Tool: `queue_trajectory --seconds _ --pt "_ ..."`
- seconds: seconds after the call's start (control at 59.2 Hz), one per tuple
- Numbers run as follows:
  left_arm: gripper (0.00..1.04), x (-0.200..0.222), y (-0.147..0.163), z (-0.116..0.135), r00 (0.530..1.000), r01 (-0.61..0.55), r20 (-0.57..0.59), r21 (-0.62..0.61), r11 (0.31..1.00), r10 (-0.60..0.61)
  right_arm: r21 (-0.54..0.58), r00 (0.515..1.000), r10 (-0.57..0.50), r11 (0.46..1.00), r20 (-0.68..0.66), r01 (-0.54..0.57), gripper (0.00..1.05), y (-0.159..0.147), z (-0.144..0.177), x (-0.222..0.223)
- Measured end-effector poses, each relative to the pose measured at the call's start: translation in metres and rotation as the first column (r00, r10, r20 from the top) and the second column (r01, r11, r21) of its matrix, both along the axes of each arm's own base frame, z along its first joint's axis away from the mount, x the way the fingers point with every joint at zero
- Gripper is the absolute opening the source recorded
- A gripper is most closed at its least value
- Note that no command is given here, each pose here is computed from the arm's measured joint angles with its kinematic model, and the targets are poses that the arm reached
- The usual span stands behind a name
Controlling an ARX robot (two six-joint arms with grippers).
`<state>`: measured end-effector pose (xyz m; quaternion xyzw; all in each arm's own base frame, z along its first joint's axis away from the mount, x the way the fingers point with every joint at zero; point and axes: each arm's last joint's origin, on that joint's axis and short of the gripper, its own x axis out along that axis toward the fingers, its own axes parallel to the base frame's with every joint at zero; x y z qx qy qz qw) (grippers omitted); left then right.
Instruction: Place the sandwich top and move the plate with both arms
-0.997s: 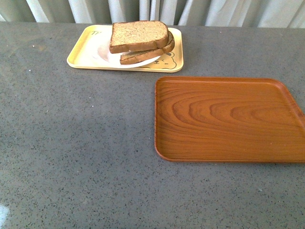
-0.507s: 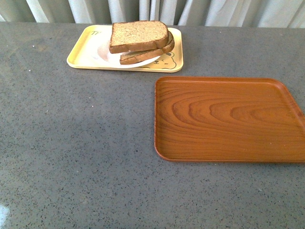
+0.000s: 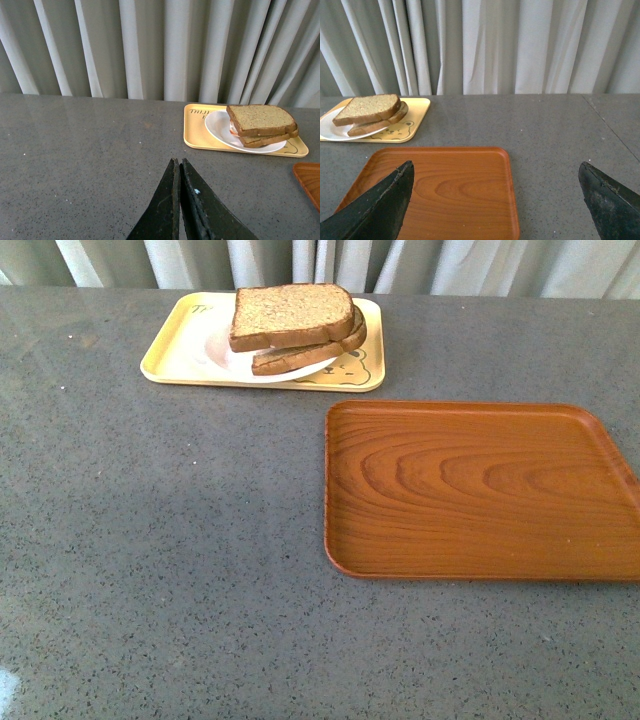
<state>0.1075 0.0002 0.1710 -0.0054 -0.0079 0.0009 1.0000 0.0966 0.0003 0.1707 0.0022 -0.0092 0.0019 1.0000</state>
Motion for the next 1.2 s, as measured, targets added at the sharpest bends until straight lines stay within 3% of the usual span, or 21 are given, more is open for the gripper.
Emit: queue_trajectory --seconds 0.304,0.608,0.743,1.2 --pt "0.02 -0.0098 -0.0001 -0.0036 1.000 0.001 -0.017 0.000 1.000 -0.001 0.000 1.000 0.000 1.000 0.000 0.000 0.96 0.0000 0.0000 0.0000" --pt "0.71 -0.0098 -0.0001 -0.0036 1.000 0.001 -0.016 0.000 1.000 -0.001 0.000 1.000 0.000 1.000 0.000 0.000 0.96 0.0000 0.0000 0.0000" --pt "0.97 -0.0098 -0.0001 -0.0036 1.000 0.001 -0.016 0.001 1.000 -0.001 0.000 1.000 0.000 1.000 0.000 0.000 0.96 0.0000 0.0000 0.0000" --pt "0.96 -0.0098 -0.0001 -0.0036 1.000 0.001 -0.016 0.003 1.000 -0.001 0.000 1.000 0.000 1.000 0.000 0.000 0.96 0.0000 0.0000 0.0000"
